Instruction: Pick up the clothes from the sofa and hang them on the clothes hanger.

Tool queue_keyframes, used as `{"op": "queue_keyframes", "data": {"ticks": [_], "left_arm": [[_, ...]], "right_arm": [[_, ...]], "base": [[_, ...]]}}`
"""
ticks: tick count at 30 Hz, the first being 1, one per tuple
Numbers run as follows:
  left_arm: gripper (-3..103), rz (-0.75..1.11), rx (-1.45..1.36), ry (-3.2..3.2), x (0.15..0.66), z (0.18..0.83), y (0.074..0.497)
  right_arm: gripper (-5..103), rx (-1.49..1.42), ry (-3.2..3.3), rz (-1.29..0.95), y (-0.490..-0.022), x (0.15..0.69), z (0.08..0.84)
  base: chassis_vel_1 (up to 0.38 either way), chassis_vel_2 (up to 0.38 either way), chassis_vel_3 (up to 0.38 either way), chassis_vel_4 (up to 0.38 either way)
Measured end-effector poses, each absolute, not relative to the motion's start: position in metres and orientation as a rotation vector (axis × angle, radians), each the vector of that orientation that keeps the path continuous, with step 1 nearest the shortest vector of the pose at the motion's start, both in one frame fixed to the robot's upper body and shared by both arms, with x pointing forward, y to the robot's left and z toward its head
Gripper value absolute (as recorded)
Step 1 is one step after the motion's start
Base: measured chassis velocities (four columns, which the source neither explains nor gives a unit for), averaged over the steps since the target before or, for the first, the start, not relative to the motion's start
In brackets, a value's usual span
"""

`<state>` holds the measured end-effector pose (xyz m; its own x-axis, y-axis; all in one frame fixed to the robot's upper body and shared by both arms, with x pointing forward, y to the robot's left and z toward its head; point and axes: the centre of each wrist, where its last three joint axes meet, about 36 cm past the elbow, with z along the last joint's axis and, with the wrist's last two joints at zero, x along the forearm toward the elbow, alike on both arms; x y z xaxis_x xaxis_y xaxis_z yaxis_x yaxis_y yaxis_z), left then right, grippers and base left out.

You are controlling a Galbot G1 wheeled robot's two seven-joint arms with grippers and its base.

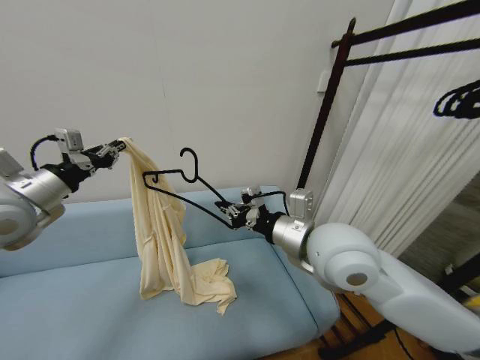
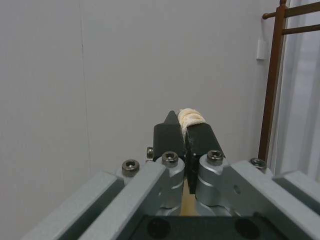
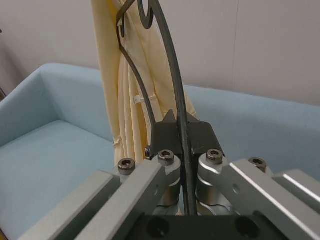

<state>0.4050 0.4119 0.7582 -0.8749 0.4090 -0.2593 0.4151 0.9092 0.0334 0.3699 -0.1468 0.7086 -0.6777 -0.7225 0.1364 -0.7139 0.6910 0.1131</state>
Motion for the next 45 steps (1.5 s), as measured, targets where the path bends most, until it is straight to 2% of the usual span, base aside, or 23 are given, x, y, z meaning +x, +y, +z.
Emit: {"op": "queue_keyframes", "data": {"ticks": [9,22,45], "left_arm": [[1,-0.009,0.628,2.788,0.398,0.764,0.404],[1,0.006,0.625,2.751,0.392,0.774,0.401],[1,-0.036,0.532,2.746,0.404,0.776,0.424]], "right_arm": [[2,1.122,-2.593,-0.317,-0.111,0.406,0.712],[2,1.092,-2.466,-0.519,-0.074,0.434,0.708],[2,0.969,-2.624,-0.41,-0.147,0.419,0.712]], "base": [[0.0,0.0,0.0,0.0],[0.0,0.0,0.0,0.0],[0.0,0.0,0.0,0.0]]}}
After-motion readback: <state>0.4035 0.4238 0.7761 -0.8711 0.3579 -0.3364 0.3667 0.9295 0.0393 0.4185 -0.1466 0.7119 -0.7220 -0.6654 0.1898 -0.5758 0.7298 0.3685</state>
